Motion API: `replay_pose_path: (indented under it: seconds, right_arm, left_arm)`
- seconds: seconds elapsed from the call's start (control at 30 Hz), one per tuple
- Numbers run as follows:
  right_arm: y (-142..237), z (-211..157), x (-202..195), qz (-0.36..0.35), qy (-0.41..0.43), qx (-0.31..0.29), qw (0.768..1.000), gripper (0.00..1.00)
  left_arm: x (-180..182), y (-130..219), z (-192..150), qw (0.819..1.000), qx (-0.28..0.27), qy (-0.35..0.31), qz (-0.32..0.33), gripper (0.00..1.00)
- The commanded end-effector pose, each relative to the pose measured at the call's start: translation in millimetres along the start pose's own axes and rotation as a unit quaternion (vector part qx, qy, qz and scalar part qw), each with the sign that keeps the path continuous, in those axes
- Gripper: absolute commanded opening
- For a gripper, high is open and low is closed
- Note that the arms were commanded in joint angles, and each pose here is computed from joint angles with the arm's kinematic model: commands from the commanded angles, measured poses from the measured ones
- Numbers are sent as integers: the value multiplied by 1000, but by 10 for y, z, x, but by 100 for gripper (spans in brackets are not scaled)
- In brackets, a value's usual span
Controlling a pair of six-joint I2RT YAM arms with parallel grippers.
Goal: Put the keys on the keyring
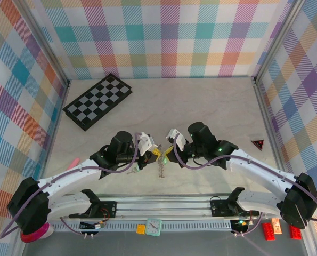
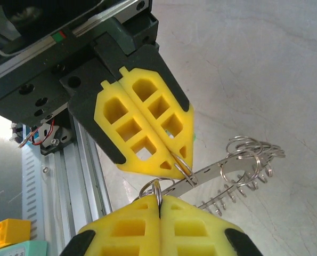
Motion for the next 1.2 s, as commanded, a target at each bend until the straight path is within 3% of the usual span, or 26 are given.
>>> replay_pose_path:
  seconds: [0.0,0.8,1.17]
  right_arm:
    - [19,189,-13,-7,32,-28,999,0]
    - [-54,213,-54,-27,36,-22,999,0]
    - [-95,155,-94,-56,41,8,998,0]
  left_arm:
    - [-109,24,207,999,-30,-27,-27,0]
    - [-119,19,208,999,-29,-27,-33,0]
    - [-129,22,212,998,-30,-28,-38,0]
Point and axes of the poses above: each hand's point on the last joint's axis, 136 mm out from that joint toward the fingers, its own y axis back along the fingers, its own x axis along the line the jaws close on, z = x × y, the point moved 7 cm from there along y, back along the fingers, and after that the axes turned 14 degrees about y, right-handed, at the moved point
